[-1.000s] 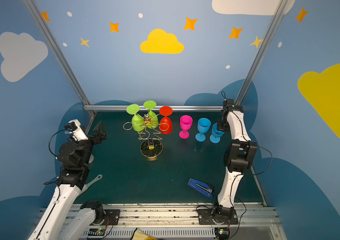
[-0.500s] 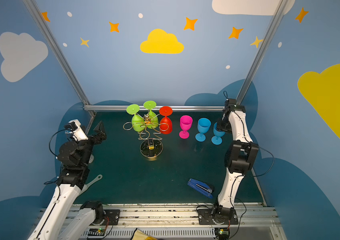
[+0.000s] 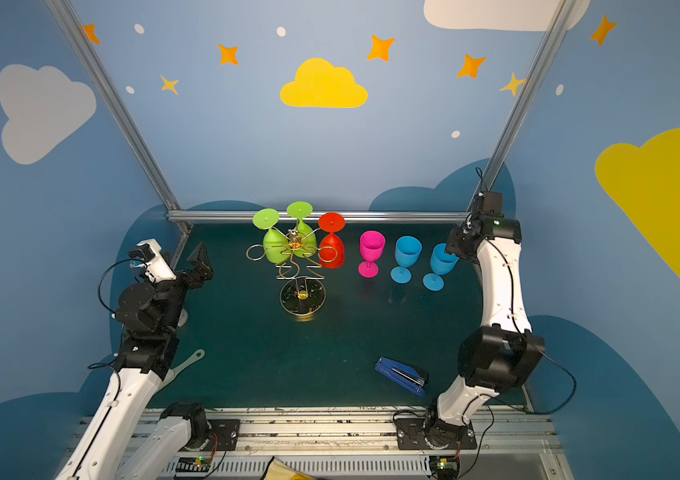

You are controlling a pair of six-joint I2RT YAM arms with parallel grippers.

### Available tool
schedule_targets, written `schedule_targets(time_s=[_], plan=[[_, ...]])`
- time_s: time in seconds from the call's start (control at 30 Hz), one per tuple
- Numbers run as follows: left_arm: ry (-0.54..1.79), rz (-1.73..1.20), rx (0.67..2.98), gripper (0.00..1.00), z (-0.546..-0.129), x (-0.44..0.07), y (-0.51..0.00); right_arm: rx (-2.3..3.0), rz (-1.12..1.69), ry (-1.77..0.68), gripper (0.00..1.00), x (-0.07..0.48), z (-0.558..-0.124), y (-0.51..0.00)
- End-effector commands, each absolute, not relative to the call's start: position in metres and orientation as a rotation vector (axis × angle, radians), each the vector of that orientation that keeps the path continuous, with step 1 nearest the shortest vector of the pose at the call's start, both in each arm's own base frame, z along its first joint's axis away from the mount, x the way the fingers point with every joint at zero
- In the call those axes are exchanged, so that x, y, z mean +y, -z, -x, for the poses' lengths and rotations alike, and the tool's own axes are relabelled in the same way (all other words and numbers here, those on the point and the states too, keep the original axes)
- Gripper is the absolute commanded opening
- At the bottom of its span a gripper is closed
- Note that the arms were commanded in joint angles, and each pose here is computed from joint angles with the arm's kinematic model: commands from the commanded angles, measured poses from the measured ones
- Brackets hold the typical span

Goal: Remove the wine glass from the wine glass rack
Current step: 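Move the left gripper to the lime-green glass while the right returns near glasses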

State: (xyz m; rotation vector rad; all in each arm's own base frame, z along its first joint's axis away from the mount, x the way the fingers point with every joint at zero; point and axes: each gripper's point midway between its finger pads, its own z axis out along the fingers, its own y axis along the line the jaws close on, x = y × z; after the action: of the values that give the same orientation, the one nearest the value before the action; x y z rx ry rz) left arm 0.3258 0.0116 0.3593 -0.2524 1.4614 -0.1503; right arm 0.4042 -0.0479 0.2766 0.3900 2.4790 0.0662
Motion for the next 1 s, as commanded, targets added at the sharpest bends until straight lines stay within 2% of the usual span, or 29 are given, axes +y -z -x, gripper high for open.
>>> schedule_targets(time_s=[0.0, 0.07, 0.27, 0.43, 0.57, 0.7, 0.97], plan=[[0.157, 0.262, 1.469, 0.97, -0.327, 0.013, -0.360, 2.315, -0.229, -0.250, 0.58, -0.007, -0.392, -0.307], [0.169, 0.264, 1.474, 0.97, -0.328, 0.012, -0.360, 2.197, -0.100, -0.279, 0.60, 0.017, -0.379, -0.315], [0.333, 0.253, 1.555, 0.96, -0.340, -0.008, -0.357, 1.963, -0.055, -0.399, 0.70, 0.048, -0.326, -0.334], [0.553, 0.255, 1.659, 0.94, -0.354, -0.027, -0.358, 1.969, 0.032, -0.520, 0.71, 0.072, -0.299, -0.332], [0.761, 0.262, 1.727, 0.85, -0.365, -0.041, -0.363, 1.989, 0.074, -0.566, 0.71, 0.086, -0.289, -0.319], [1.049, 0.248, 1.802, 0.72, -0.383, -0.058, -0.365, 2.022, 0.106, -0.599, 0.71, 0.096, -0.286, -0.305], [1.305, 0.205, 1.910, 0.58, -0.426, -0.081, -0.343, 2.056, 0.151, -0.680, 0.71, 0.117, -0.284, -0.287]])
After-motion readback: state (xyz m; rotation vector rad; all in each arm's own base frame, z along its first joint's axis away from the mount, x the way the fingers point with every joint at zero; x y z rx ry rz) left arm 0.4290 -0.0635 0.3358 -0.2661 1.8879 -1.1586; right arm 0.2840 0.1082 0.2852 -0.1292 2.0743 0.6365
